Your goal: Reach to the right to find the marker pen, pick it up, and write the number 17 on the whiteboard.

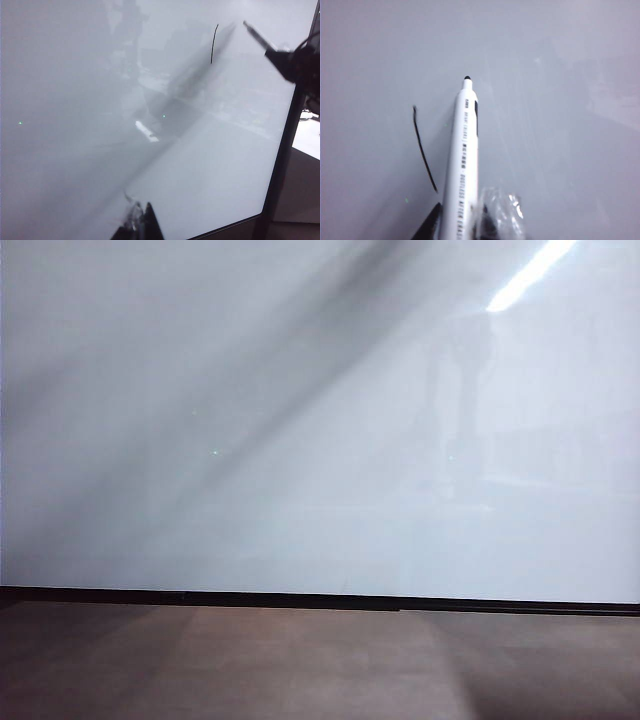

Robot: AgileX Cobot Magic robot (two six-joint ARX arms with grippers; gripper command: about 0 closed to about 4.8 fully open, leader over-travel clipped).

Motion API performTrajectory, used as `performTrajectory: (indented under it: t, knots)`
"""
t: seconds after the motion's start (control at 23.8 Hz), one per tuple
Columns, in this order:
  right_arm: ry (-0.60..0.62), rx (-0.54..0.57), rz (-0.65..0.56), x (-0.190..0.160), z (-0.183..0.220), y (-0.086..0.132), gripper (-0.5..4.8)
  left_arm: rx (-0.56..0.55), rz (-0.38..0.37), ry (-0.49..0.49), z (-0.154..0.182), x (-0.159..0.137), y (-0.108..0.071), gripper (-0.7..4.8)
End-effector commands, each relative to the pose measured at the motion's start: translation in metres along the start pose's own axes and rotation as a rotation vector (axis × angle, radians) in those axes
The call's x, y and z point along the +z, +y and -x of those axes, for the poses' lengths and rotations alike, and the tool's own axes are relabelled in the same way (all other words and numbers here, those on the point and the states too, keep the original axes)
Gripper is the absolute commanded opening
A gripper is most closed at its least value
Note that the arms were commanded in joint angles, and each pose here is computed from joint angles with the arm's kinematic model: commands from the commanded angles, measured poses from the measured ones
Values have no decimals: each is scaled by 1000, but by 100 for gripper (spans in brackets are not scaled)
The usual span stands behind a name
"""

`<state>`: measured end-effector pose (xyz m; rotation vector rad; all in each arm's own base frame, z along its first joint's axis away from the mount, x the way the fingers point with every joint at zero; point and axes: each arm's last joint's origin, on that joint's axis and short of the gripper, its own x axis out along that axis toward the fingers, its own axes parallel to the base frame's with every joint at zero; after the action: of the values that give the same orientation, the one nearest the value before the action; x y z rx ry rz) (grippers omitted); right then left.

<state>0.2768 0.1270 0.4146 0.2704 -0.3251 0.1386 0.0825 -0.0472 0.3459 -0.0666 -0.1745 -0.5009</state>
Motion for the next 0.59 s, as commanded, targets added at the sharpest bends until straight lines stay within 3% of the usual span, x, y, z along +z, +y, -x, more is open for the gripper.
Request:
performTrajectory:
  t: [0.04, 0.59]
  knots:
    - [-27, 42, -12, 12, -4, 5, -8, -4, -4, -13, -1, 3, 0, -5]
    - [14, 51, -3, 8, -11, 8, -8, -4, -4, -12, -1, 3, 0, -5]
